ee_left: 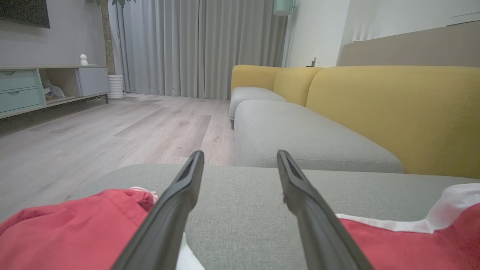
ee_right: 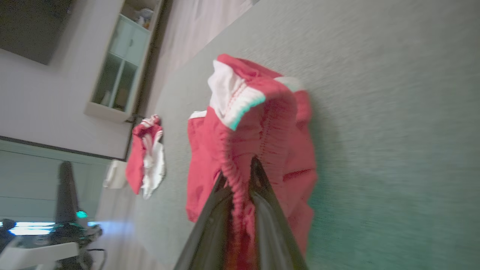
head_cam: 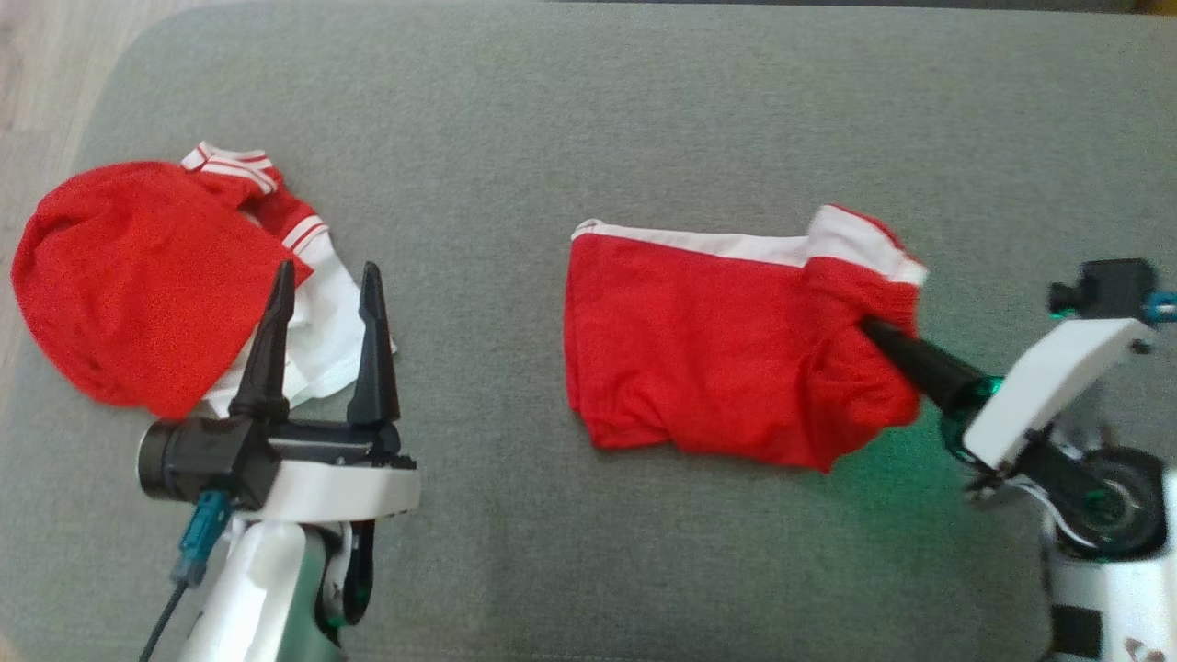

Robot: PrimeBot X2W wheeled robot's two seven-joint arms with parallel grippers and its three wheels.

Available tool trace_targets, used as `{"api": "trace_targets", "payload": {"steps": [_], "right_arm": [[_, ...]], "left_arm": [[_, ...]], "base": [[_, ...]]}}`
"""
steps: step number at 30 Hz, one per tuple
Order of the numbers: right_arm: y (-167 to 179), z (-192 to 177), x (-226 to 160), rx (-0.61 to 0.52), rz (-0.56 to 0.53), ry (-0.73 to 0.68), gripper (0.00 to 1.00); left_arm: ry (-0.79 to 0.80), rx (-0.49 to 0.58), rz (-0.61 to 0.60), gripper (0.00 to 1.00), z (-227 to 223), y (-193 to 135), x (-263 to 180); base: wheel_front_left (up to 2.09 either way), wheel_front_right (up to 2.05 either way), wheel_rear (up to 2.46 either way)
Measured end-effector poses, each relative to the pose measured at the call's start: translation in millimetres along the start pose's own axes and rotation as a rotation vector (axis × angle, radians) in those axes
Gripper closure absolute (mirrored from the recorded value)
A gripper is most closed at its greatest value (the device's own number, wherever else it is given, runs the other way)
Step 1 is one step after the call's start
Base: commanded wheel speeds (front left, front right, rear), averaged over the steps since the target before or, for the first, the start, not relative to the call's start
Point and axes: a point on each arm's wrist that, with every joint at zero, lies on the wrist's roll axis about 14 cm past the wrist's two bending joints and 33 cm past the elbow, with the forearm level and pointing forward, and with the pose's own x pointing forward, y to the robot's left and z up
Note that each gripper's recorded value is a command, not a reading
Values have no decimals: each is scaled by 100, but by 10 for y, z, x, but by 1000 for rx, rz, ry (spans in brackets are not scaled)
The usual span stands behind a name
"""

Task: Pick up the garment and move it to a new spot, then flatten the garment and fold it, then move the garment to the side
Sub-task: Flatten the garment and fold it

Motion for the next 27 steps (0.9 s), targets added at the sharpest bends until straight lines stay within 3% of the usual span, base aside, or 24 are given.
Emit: {"api": "trace_targets", "payload": {"steps": [6, 11, 12, 13, 14, 21, 27], "right_arm": [[348, -300, 515, 154, 192, 109, 100], [536, -427, 897, 172, 236, 148, 100], [561, -447, 957, 166, 237, 151, 75], [590, -460, 1012, 161, 242, 151, 75], [618, -468, 1054, 157, 246, 149, 0], [859, -298, 1173, -41, 268, 4, 0], [1150, 215, 893, -353, 328, -355, 0]], "left_arm": [[37, 0, 24, 0, -113, 70, -61], [61, -3, 60, 0, -188, 161, -100], [61, -2, 66, 0, -190, 179, -98], [60, -1, 71, 0, -188, 197, -90], [58, 1, 74, 0, -182, 211, -79], [70, -3, 83, 0, -232, 227, -64], [64, -3, 80, 0, -235, 213, -7]], "base": [[0, 0, 0], [0, 0, 0], [0, 0, 0], [0, 0, 0], [0, 0, 0], [0, 0, 0], [0, 0, 0]]}}
